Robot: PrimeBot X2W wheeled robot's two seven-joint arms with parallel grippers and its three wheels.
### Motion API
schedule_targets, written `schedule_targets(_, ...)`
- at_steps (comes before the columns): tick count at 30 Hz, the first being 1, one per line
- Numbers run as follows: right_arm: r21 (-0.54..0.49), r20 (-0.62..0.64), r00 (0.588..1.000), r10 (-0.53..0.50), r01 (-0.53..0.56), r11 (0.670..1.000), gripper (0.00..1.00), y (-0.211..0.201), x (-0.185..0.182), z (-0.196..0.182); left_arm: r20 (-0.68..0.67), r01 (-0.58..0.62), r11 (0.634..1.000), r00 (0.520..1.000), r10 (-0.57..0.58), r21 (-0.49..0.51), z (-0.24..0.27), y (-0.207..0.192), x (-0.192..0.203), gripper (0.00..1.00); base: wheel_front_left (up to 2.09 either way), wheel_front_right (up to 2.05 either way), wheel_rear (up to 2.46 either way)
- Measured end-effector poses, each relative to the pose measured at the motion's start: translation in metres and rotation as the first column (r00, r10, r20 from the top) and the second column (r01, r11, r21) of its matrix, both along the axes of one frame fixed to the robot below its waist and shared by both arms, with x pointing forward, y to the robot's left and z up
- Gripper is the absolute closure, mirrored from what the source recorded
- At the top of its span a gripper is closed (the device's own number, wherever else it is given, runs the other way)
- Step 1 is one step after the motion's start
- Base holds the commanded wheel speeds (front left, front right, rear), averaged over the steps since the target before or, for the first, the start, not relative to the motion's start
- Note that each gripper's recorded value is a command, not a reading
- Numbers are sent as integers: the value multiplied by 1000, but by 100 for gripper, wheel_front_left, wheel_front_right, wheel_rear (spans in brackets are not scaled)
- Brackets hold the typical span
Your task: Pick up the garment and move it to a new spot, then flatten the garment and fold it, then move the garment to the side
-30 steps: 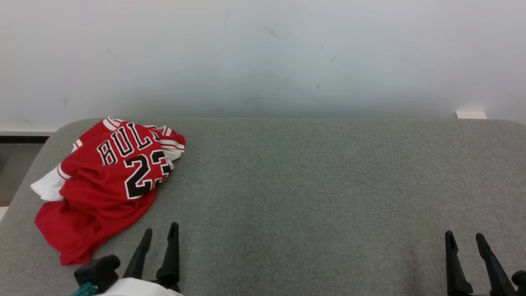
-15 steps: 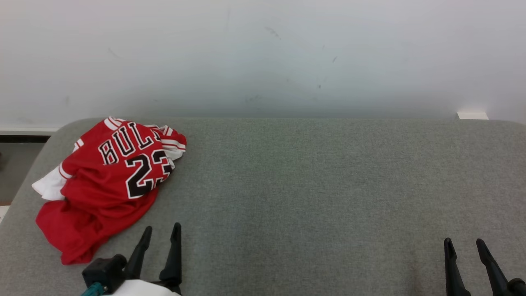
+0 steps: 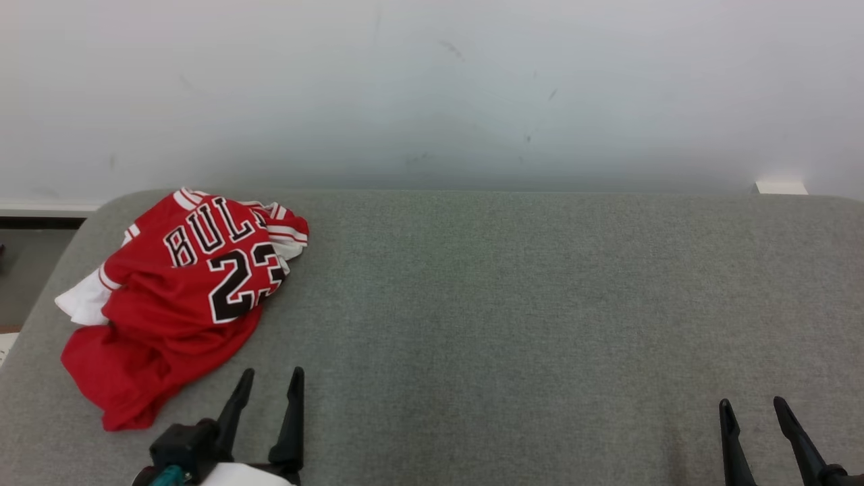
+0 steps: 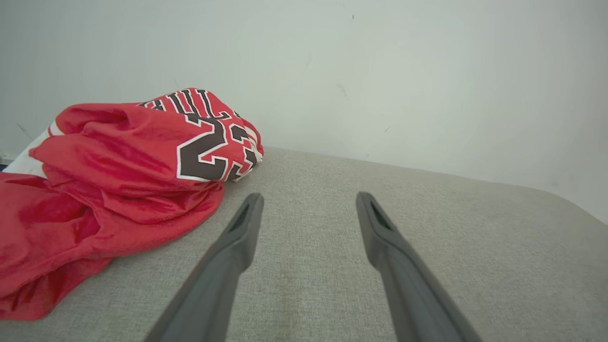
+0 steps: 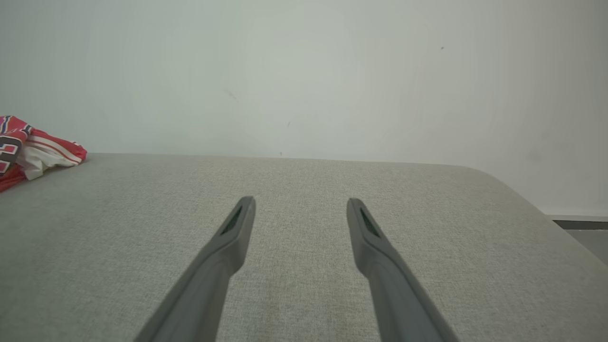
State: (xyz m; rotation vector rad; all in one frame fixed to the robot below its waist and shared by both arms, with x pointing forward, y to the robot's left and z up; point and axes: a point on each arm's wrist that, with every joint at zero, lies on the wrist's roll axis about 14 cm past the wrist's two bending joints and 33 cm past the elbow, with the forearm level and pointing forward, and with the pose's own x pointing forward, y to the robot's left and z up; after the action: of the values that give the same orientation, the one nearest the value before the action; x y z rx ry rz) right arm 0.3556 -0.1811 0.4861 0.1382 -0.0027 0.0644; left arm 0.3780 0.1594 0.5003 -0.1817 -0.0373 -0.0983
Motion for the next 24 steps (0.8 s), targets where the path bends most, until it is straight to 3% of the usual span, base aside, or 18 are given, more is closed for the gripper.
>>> schedule_targets(15, -71, 13, 991, 130, -128, 989, 0, 39, 12, -2, 24, -54, 996, 998, 53, 74, 2, 20, -11, 0, 0, 0, 0)
schedule_targets(20, -89, 10, 970, 242, -241, 967, 0, 75, 20, -4, 28, -145, 985, 989, 142, 94, 2, 47, -29, 0, 0, 0, 0)
schedule_targets(24, -90, 0, 931, 366, -365, 927, 0, 116, 23, -8, 11, -251, 964, 968, 251, 92, -4, 78, -55, 0, 0, 0, 0)
